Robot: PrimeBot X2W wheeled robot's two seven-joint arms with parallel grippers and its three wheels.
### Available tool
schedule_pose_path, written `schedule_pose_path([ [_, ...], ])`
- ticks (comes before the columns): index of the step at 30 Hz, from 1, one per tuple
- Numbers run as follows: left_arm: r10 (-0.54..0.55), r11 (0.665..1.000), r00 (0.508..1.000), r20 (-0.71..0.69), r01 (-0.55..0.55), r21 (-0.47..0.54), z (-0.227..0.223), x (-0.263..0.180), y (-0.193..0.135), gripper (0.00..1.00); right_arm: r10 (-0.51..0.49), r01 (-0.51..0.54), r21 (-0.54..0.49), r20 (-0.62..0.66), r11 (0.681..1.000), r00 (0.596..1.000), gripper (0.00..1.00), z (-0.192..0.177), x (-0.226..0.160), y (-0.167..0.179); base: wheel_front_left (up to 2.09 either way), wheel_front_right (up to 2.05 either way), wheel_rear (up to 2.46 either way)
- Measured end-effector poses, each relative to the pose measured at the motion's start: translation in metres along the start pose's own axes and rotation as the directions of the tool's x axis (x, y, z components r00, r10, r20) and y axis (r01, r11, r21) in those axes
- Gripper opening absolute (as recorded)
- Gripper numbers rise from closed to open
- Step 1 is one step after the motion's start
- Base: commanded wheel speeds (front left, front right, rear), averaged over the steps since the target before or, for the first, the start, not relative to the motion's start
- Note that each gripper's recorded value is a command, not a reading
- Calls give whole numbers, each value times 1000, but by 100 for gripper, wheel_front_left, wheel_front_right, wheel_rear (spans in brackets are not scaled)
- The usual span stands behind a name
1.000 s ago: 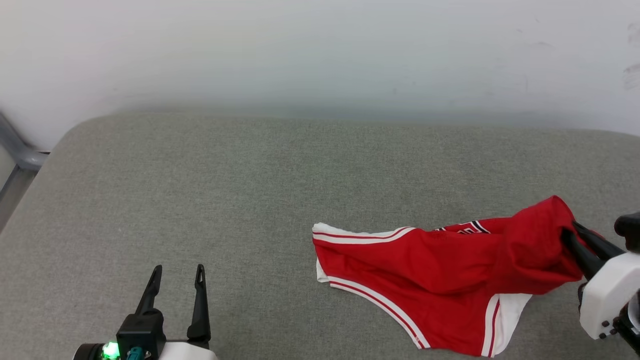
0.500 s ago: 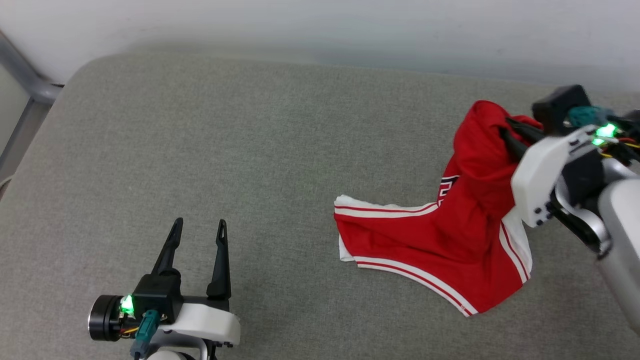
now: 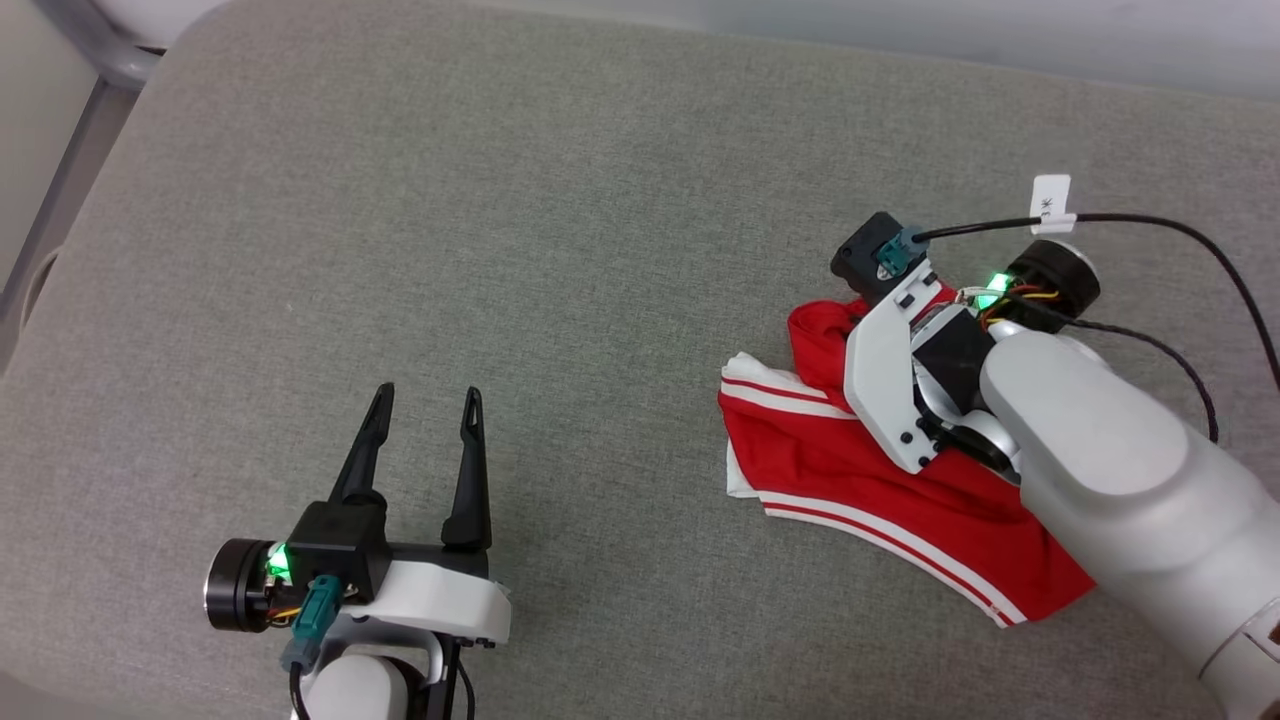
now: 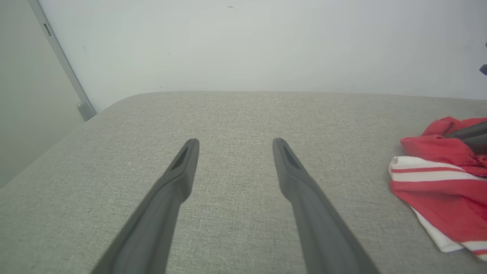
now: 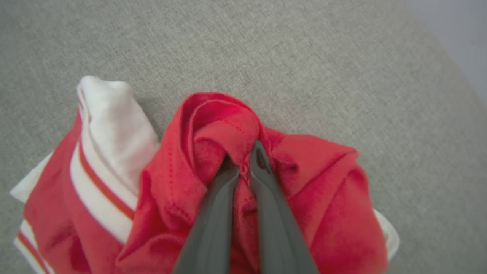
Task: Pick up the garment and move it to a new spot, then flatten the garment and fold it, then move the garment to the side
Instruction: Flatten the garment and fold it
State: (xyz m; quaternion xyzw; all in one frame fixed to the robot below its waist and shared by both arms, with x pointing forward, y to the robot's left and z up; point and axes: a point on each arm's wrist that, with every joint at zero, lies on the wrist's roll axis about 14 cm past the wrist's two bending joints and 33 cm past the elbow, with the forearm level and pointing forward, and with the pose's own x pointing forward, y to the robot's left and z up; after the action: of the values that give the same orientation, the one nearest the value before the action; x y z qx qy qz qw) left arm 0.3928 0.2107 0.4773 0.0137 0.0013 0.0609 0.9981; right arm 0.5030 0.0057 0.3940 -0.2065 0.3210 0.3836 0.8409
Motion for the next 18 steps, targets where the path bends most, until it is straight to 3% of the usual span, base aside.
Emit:
schedule_pose_path([
  [3, 11, 1000, 1000, 2, -11, 2, 1, 0, 2, 100, 2, -2, 11, 6, 1000, 1000, 0, 0, 1, -1, 0, 0, 0],
  [4, 12, 1000, 1000, 5, -12, 1, 2, 0, 2, 100, 1, -2, 12, 18, 1000, 1000, 28, 0, 0, -2, 0, 0, 0],
  [5, 15, 1000, 1000, 7, -15, 1, 2, 0, 3, 100, -3, 3, 11, 38, 1000, 999, 97, 2, -2, -3, 0, 0, 0],
  [7, 16, 1000, 1000, 8, -16, 1, 3, -1, 3, 100, -12, 10, 21, 69, 1000, 998, 100, 7, -6, -7, 0, 0, 0],
  [10, 12, 1000, 1000, 19, -12, 3, 7, -5, 3, 100, -60, 49, 55, 212, 997, 975, 100, 32, -29, -26, 0, 0, 0],
  [18, -13, 1000, 998, 56, 12, 1, 19, -14, -4, 100, -220, 184, 125, 429, 975, 876, 100, 60, -110, -86, 0, 0, 0],
])
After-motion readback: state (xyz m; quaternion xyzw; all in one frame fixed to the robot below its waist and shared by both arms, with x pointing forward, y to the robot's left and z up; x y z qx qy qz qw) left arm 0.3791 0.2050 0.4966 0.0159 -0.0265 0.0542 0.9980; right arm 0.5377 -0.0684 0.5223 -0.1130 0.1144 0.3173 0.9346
